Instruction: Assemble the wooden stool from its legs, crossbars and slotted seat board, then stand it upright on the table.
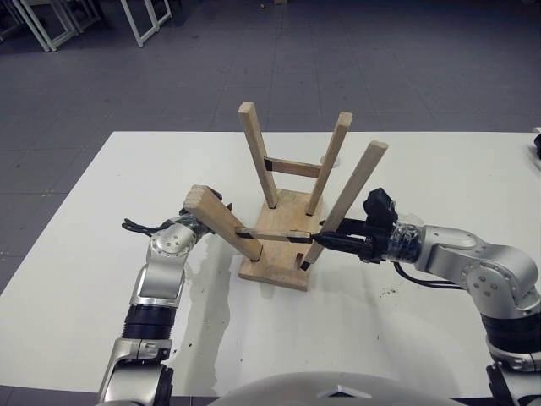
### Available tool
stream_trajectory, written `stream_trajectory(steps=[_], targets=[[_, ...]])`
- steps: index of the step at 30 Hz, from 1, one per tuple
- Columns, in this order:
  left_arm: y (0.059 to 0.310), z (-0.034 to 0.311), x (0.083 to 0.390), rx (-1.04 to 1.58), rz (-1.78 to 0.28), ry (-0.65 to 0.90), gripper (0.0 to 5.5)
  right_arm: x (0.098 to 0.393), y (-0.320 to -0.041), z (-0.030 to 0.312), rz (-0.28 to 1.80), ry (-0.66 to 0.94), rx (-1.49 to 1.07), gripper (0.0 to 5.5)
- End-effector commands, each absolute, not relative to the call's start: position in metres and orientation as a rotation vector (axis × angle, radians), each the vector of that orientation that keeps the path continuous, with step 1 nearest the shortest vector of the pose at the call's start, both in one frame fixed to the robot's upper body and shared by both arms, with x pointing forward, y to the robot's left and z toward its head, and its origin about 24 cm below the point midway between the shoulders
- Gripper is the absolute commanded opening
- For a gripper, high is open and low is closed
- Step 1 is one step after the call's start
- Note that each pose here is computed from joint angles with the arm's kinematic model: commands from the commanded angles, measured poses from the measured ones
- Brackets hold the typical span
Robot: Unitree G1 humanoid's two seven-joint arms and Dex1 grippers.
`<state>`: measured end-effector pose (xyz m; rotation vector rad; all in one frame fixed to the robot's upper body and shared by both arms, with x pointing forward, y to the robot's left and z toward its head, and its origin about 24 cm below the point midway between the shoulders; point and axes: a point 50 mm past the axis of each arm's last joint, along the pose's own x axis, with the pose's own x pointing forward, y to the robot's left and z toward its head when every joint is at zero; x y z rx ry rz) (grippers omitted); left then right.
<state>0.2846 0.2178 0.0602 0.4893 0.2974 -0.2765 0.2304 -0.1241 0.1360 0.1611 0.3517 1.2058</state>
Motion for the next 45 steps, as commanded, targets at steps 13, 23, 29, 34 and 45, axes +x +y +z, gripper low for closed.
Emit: stream_trajectory(steps=[13, 23, 29, 34, 45], targets=[[0.227, 0.069, 0.271, 0.489, -0.278, 0.265, 3.12, 0.251, -0.108, 0.082, 1.300, 0.357, -0.078, 2.02], [0.245, 0.150, 0.258, 0.523, -0.184, -0.006, 3.12, 0.250, -0.131, 0.054, 1.197, 0.327, -0.304, 2.02], [0.207, 0.234, 0.254, 0.516, -0.288, -0.348, 3.12, 0.254, -0.131, 0.053, 1.167, 0.288, -0.355, 2.02], [0.140, 0.255, 0.241, 0.695, -0.580, -0.445, 3.12, 0.258, -0.126, 0.055, 1.159, 0.288, -0.328, 2.02], [0.105, 0.127, 0.247, 0.945, -0.720, -0.043, 3.12, 0.264, -0.119, 0.058, 1.173, 0.313, -0.326, 2.02]])
